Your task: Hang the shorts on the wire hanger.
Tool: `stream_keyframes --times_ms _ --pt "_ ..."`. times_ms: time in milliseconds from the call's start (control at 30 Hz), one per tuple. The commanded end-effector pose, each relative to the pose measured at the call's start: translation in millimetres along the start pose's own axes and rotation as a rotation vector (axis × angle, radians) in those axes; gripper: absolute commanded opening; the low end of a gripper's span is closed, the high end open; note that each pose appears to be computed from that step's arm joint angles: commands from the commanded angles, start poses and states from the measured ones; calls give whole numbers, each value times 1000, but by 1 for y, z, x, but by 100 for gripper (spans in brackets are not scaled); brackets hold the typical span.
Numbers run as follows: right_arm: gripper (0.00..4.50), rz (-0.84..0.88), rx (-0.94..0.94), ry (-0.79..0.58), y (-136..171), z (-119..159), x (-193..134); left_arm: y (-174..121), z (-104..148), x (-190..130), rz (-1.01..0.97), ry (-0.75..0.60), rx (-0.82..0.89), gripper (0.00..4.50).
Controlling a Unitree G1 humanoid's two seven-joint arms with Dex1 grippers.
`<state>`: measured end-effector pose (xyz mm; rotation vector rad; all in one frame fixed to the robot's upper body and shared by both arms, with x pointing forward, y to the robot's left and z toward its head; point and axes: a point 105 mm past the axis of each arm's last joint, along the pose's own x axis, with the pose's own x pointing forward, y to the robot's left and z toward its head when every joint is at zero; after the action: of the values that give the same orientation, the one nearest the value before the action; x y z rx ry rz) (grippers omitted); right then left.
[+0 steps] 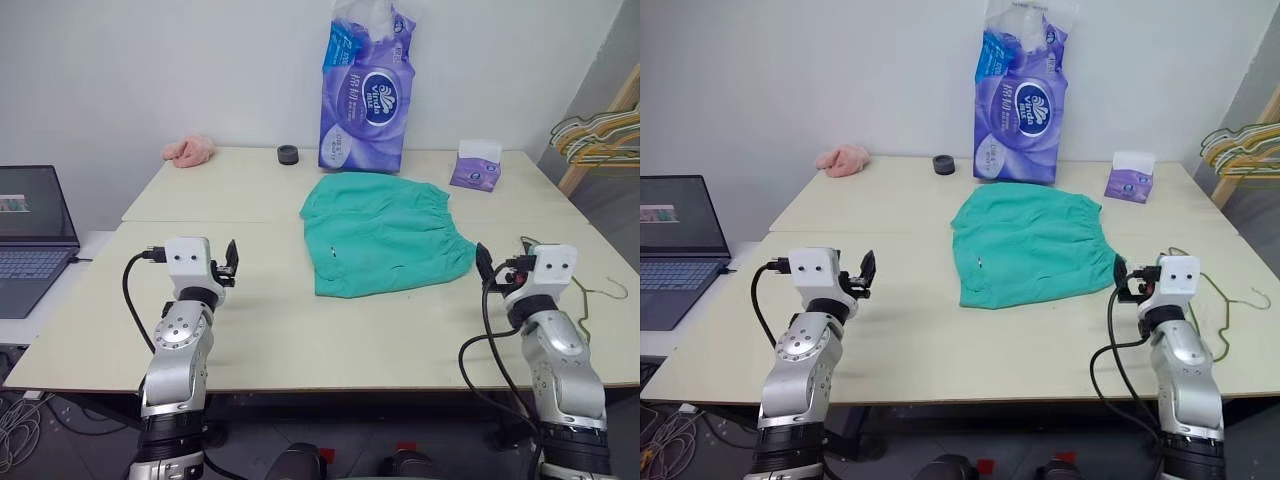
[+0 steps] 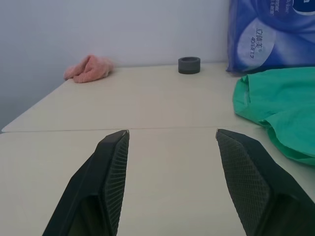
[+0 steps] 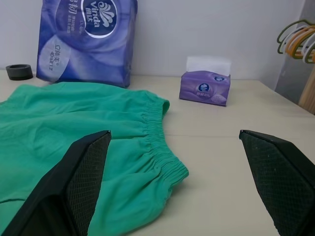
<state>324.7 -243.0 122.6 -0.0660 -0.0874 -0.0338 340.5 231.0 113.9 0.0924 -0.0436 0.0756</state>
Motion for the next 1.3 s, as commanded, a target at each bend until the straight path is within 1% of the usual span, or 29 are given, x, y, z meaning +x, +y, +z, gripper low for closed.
stream_keyframes --times_ms 33,267,400,533,633,767,833,933,1000,1100,1233,1300 --pt "445 0 -13 -85 -2 24 3 -2 24 -1 -22 -96 19 297" --pt "445 21 -31 -89 -1 24 2 -5 25 1 -41 -107 3 297" --pt "445 24 -37 -94 -1 25 3 -9 28 0 -82 -141 -5 297" --pt "445 23 -37 -97 -1 26 3 -6 29 -1 -77 -149 -14 297" --pt "445 29 -35 -94 1 25 3 -2 28 -2 -58 -139 -18 297" --pt "445 55 -41 -83 5 23 3 1 19 -2 -13 -86 3 297" --pt "445 57 -42 -81 5 22 4 0 20 -3 -16 -87 3 297" --pt "445 59 -59 -55 4 18 5 -1 19 -3 -22 -80 4 297" --pt "445 56 -99 -6 3 10 5 -3 16 -3 -38 -66 12 297" --pt "445 67 -109 49 3 -1 1 -6 7 -4 -69 -23 19 297" --pt "445 71 -111 65 3 -4 -1 -10 4 -6 -95 -7 -1 297" --pt "445 74 -111 68 4 -5 -2 -17 4 -7 -129 -3 -4 297"
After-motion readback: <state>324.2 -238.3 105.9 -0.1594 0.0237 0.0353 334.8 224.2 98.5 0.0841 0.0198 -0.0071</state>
